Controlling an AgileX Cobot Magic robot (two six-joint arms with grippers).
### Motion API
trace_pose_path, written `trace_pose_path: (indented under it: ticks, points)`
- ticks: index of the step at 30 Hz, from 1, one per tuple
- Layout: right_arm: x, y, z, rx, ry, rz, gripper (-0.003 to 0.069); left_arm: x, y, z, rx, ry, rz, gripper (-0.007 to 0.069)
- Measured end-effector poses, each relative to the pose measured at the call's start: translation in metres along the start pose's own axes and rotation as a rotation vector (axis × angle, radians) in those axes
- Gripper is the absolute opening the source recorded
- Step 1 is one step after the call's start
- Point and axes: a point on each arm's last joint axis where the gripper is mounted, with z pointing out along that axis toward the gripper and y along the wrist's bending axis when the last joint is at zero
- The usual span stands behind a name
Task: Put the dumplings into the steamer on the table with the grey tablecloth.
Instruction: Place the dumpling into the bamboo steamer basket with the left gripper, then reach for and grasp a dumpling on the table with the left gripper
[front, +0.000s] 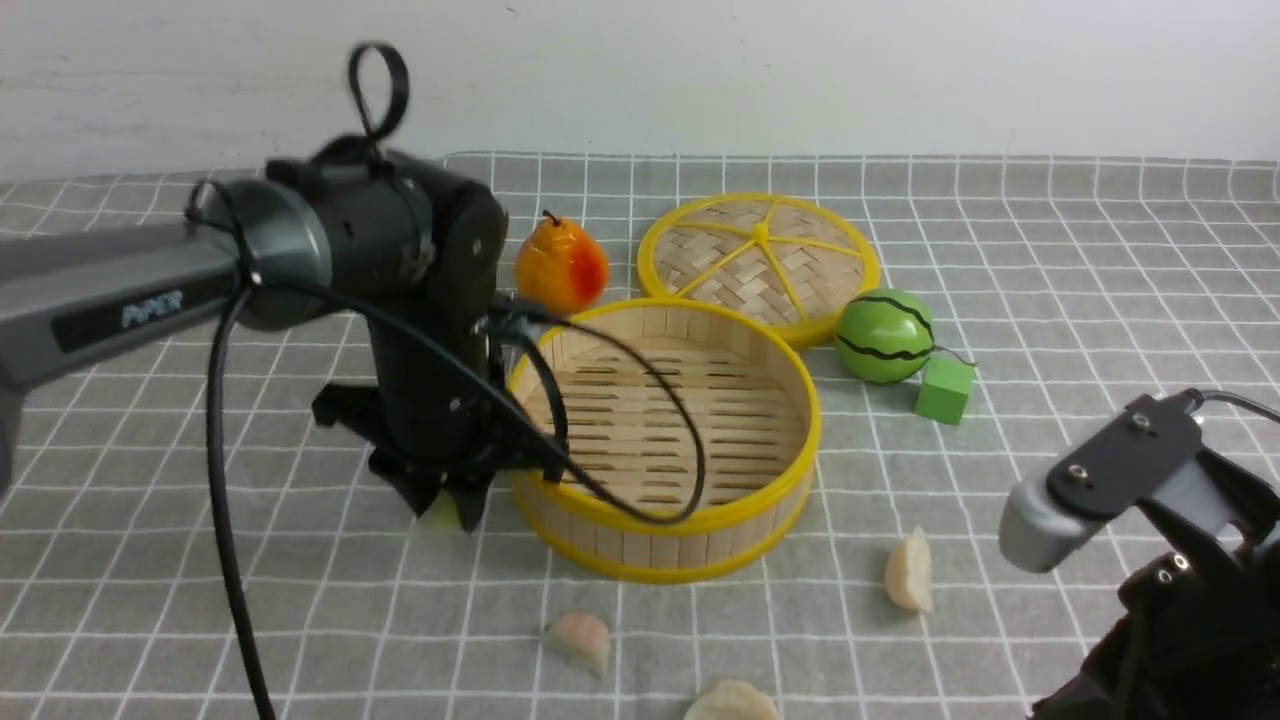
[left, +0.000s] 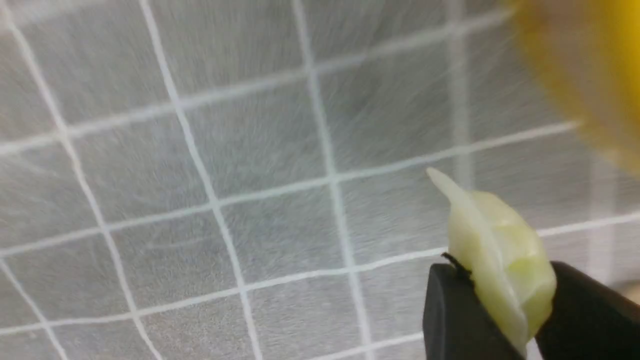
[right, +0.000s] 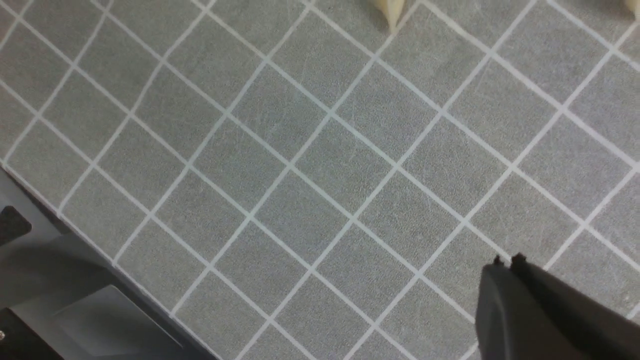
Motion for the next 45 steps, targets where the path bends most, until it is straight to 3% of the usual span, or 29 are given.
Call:
trace_pose_path:
  ticks: [4,9,11,14,18,23,28,29,32,33,36,40,41,45]
  points:
    - [-0.002,0.0,0.0,0.005,-0.023,-0.004,-0.0004,-0.021,-0.024,-0.072,0.103,-0.207,0.021,0.02]
    - [-0.004,-0.001,0.0,0.015,-0.048,-0.012,-0.0003,-0.042,-0.059,-0.09,0.232,-0.288,0.048,0.02]
    - [-0.005,-0.002,0.0,0.022,-0.05,-0.019,-0.0003,-0.062,-0.077,-0.066,0.274,-0.287,0.038,0.02]
    - [-0.004,-0.002,0.0,0.022,-0.044,-0.02,-0.0002,-0.081,-0.085,-0.028,0.259,-0.271,-0.011,0.02]
    - [-0.001,-0.001,0.0,0.016,-0.016,-0.02,-0.0001,-0.095,-0.088,0.02,0.206,-0.238,-0.06,0.02]
    - [-0.001,-0.003,0.0,0.031,-0.009,-0.031,0.0003,-0.099,-0.087,0.047,0.185,-0.22,-0.075,0.0201]
    - [-0.001,-0.004,0.0,0.039,-0.007,-0.038,0.0007,-0.1,-0.087,0.045,0.182,-0.234,-0.072,0.0321]
    - [-0.001,-0.004,0.0,0.04,-0.01,-0.038,0.0009,-0.1,-0.086,0.039,0.183,-0.238,-0.072,0.0406]
    - [-0.002,-0.004,0.0,0.041,-0.019,-0.038,0.0011,-0.096,-0.082,0.01,0.189,-0.257,-0.069,0.0531]
    - [-0.002,-0.004,0.0,0.041,-0.019,-0.038,0.0011,-0.096,-0.082,0.01,0.182,-0.256,-0.067,0.0531]
    - [-0.002,-0.004,0.0,0.042,-0.023,-0.038,0.0014,-0.087,-0.072,-0.048,0.181,-0.313,-0.016,0.0594]
    - [-0.004,-0.003,0.0,0.036,-0.042,-0.031,0.0018,-0.068,-0.059,-0.113,0.19,-0.38,0.025,0.0584]
    - [-0.005,-0.002,0.0,0.026,-0.057,-0.03,0.002,-0.055,-0.052,-0.149,0.203,-0.439,0.033,0.0563]
    - [-0.007,-0.001,-0.001,0.008,-0.07,-0.051,0.002,-0.029,-0.038,-0.206,0.23,-0.55,0.034,0.0487]
